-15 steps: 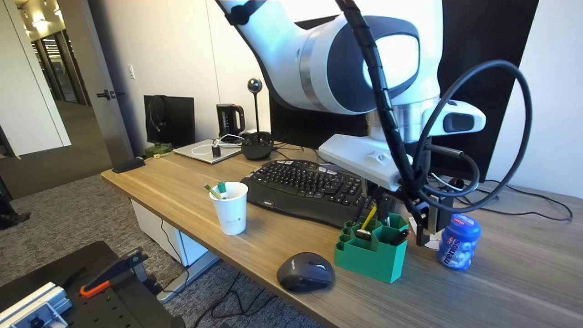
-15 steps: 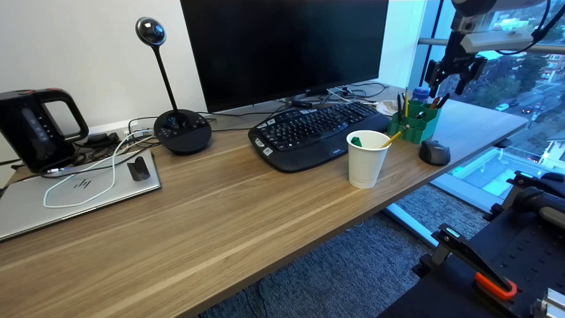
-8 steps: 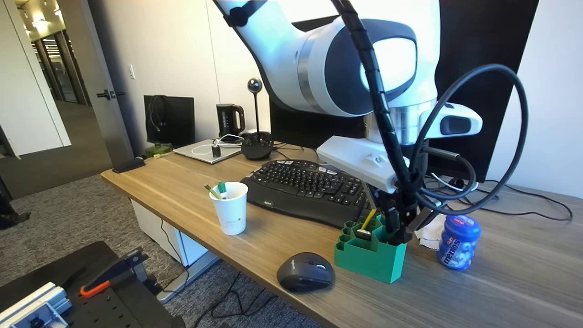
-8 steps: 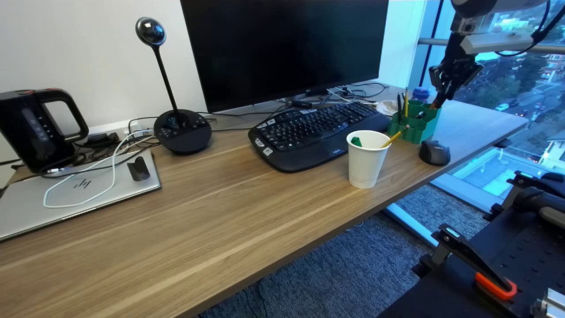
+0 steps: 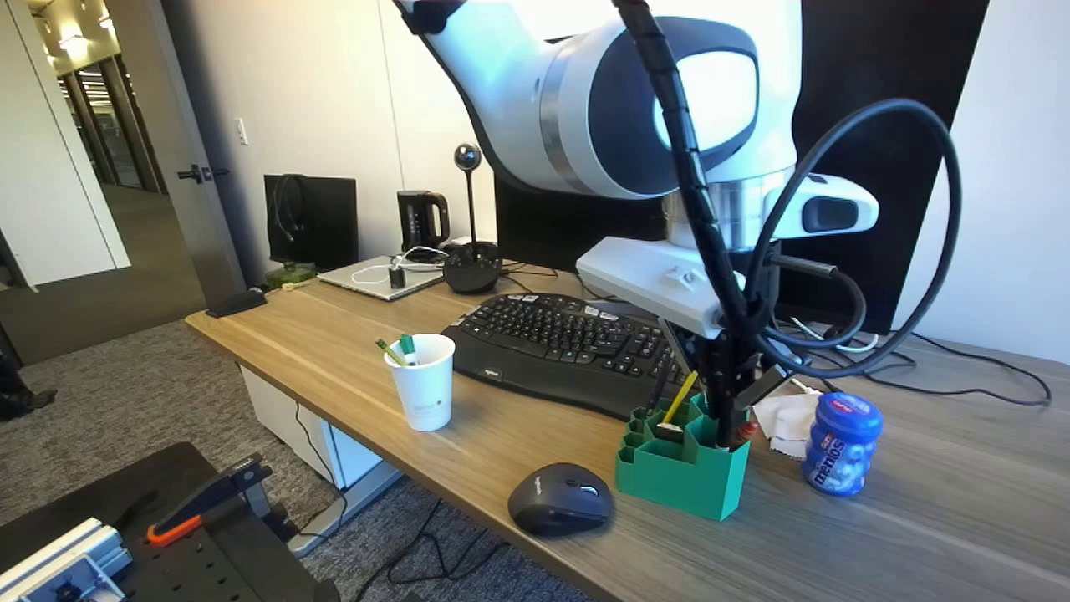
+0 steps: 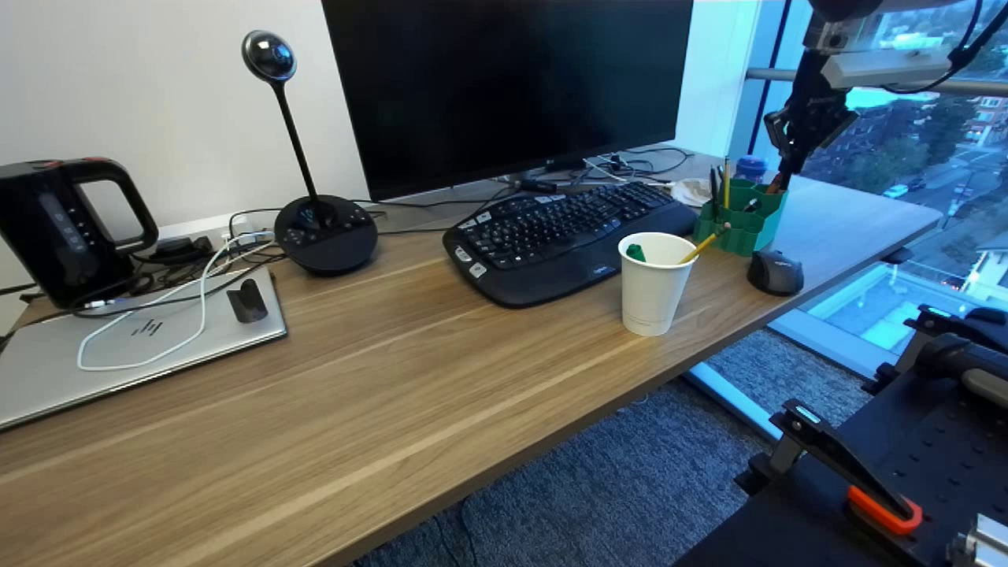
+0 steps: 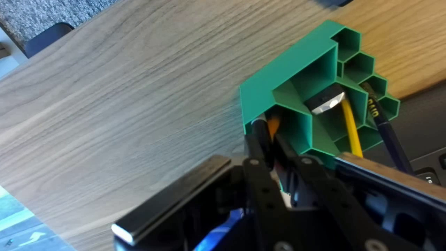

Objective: Move the mouse slightly to the right on the desk, then pick a marker from the rack and put it on the desk

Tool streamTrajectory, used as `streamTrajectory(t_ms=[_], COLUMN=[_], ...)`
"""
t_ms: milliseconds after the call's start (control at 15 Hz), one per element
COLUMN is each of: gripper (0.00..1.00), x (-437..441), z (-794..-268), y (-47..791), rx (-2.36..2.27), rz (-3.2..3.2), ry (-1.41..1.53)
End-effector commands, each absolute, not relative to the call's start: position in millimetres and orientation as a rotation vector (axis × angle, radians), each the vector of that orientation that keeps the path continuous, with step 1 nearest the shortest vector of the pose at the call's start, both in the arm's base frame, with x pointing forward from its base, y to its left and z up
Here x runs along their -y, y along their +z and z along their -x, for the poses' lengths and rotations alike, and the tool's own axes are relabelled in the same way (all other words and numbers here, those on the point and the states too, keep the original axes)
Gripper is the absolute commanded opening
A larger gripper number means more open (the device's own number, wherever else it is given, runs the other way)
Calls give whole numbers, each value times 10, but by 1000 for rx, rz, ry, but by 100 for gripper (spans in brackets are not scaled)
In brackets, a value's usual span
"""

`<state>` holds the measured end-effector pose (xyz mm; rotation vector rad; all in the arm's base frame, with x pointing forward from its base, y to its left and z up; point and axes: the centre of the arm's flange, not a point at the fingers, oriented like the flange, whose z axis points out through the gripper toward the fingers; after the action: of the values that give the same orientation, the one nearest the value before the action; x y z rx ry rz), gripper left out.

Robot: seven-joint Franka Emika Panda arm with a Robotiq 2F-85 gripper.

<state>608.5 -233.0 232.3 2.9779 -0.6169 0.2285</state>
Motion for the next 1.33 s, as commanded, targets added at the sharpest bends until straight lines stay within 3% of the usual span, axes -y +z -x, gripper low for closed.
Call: streamTrajectory(t_ms=[0,1267], gripper=[4,4], x=[2282,1687], z=[-6014,-5793], y=[2421,2944], rx=[607,487], rz=[-3009,-3022], ry=[247,345])
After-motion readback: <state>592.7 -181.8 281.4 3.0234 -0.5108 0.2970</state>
